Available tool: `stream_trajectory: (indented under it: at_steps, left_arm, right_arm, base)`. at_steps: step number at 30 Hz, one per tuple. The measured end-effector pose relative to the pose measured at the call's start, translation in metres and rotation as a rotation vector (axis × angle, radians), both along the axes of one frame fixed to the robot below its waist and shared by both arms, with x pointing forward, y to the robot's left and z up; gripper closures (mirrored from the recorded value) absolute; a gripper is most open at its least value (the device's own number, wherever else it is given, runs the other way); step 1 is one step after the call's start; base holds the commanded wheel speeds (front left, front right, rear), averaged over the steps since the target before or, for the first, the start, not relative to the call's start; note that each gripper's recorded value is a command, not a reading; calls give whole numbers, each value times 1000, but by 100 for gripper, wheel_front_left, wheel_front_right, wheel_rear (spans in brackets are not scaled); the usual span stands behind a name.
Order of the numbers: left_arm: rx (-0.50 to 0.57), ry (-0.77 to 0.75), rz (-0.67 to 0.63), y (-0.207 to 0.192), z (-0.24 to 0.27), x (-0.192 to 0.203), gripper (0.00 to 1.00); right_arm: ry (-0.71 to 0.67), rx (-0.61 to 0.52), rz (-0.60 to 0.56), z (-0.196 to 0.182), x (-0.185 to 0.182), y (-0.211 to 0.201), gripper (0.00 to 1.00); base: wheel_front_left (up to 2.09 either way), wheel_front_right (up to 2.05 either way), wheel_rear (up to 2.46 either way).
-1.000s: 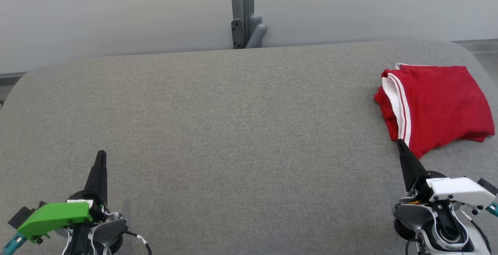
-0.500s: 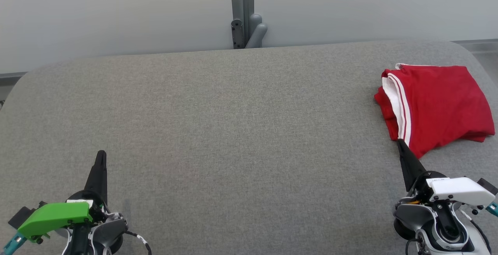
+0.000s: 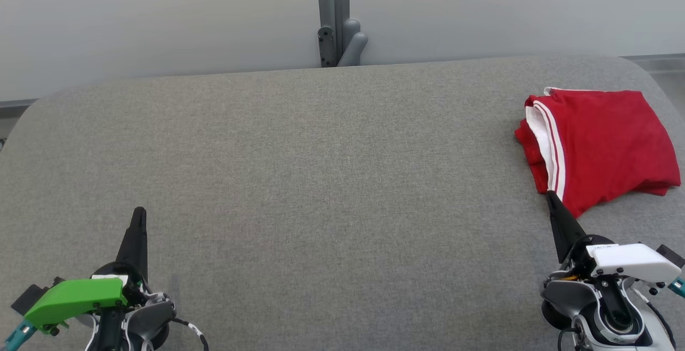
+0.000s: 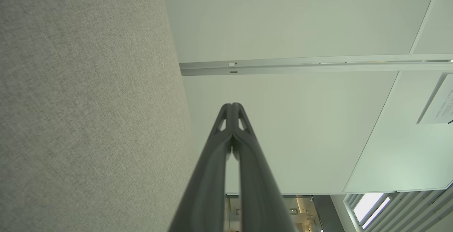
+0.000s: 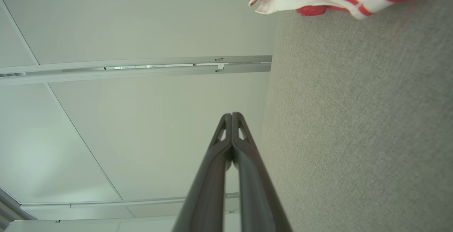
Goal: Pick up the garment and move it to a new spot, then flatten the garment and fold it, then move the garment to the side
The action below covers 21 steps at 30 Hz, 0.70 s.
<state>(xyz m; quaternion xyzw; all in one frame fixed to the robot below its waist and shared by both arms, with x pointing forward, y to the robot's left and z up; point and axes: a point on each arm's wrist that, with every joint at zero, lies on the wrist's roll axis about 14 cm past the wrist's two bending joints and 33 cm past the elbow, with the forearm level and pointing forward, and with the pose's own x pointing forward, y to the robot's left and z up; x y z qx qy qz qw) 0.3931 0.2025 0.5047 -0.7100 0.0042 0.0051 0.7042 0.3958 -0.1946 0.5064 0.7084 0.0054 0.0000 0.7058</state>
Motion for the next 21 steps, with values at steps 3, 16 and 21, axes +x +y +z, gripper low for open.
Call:
stream_trajectory:
  at_steps: [3, 16, 21]
  left_arm:
    - [0, 0, 0, 0, 0, 0, 100]
    - [0, 0, 0, 0, 0, 0, 100]
    - [0, 0, 0, 0, 0, 0, 100]
  right_arm:
    - [0, 0, 0, 0, 0, 0, 100]
    - [0, 0, 0, 0, 0, 0, 100]
    - [0, 0, 0, 0, 0, 0, 100]
  base:
    - [0, 0, 0]
    - [0, 0, 0]
    - [0, 0, 0]
